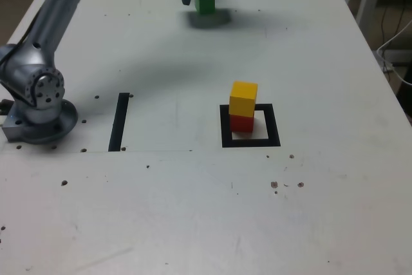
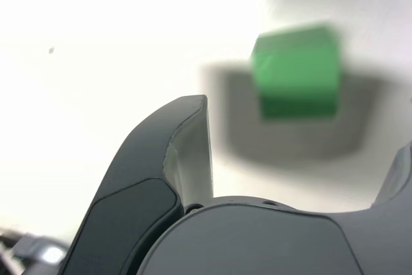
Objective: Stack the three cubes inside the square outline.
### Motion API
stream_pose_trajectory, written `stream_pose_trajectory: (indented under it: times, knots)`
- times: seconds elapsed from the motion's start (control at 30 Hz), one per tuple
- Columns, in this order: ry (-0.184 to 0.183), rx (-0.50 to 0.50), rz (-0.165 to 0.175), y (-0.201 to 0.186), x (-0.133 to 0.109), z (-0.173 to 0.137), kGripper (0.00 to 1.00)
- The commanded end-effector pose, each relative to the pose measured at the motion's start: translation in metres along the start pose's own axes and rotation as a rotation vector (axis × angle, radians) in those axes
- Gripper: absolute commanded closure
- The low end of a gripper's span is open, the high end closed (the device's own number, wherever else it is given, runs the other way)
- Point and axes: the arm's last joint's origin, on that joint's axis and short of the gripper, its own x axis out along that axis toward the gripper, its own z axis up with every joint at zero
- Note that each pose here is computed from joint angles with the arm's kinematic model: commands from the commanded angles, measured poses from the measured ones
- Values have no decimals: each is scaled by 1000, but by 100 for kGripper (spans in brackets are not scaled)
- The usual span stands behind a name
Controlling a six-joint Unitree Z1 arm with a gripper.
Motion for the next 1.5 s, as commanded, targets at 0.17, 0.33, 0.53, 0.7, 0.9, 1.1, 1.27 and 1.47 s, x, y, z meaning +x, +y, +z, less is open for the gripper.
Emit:
stream_pose_trajectory:
  times: [0.17,0.33,0.53,0.7,0.9,1.1,1.27,1.47]
  knots:
    - [4,2,-40,11,14,10,4]
    - [3,-4,-49,15,20,12,12]
    - [5,-7,-49,16,19,12,41]
    - [0,-5,-43,16,17,12,65]
    - [-3,2,-44,16,17,12,69]
    - [-2,4,-44,15,17,12,69]
    - [-3,4,-43,15,16,11,69]
    - [-3,9,-36,12,12,11,69]
